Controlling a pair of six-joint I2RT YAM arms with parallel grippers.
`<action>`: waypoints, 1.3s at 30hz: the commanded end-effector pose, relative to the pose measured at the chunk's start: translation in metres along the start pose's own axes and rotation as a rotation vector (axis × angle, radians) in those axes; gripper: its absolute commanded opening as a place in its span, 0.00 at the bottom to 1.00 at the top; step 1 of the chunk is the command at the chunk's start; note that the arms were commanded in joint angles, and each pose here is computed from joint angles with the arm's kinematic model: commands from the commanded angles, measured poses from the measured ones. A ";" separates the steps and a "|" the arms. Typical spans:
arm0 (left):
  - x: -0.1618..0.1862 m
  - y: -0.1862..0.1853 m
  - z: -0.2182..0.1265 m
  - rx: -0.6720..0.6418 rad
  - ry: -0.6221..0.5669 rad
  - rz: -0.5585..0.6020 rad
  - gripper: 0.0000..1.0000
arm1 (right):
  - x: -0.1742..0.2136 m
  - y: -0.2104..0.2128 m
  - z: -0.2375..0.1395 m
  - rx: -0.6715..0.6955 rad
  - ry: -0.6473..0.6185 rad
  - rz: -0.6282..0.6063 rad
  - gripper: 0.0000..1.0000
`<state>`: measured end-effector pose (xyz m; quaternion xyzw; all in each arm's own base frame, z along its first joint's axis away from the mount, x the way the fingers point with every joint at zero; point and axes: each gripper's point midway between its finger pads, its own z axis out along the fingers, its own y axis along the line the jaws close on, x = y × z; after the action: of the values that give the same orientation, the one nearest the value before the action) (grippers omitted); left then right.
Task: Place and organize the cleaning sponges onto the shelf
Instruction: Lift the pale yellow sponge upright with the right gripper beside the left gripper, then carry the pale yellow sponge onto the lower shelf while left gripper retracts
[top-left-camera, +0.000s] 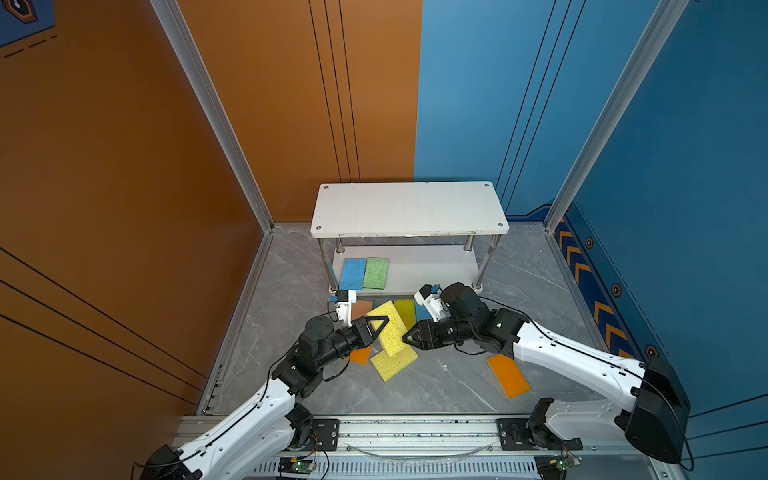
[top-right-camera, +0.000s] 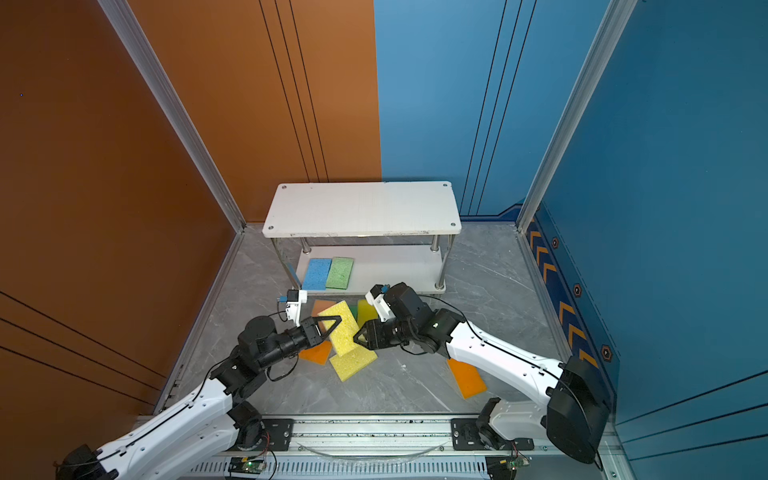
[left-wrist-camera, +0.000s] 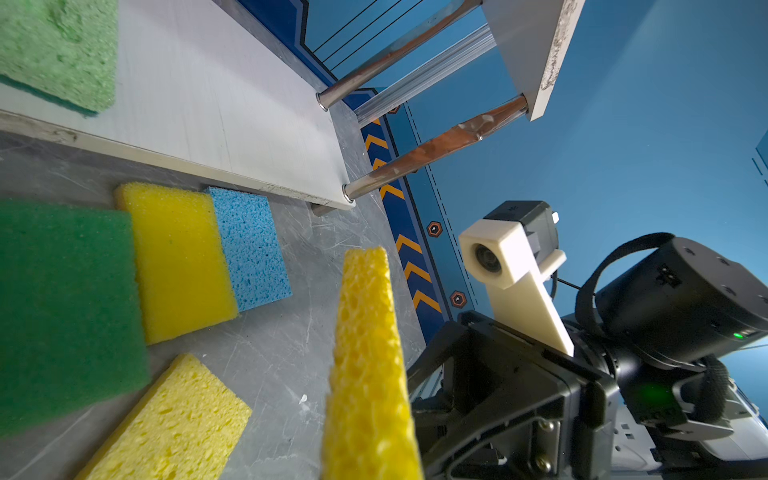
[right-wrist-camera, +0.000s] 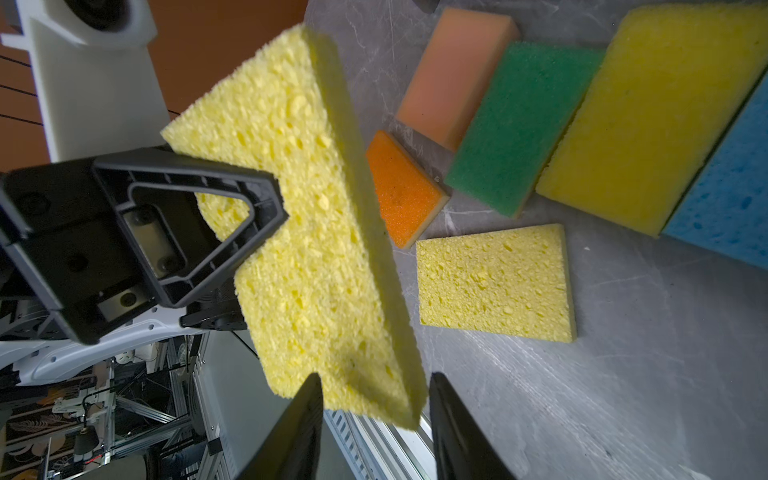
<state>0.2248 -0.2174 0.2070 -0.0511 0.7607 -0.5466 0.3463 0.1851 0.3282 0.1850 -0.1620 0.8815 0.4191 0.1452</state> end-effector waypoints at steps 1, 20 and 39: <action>0.001 -0.002 -0.003 0.012 0.009 0.014 0.02 | -0.003 0.007 0.004 -0.027 -0.005 -0.011 0.41; -0.003 0.005 -0.007 -0.012 -0.005 -0.003 0.32 | -0.007 0.000 0.001 -0.010 -0.030 0.000 0.00; -0.012 0.039 -0.073 -0.278 -0.086 0.007 0.85 | -0.136 -0.111 0.015 0.244 -0.372 0.278 0.00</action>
<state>0.2098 -0.1471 0.2056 -0.1090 0.7955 -0.4544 0.3856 0.3161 0.3003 0.1342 0.0195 0.9117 0.3539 0.2077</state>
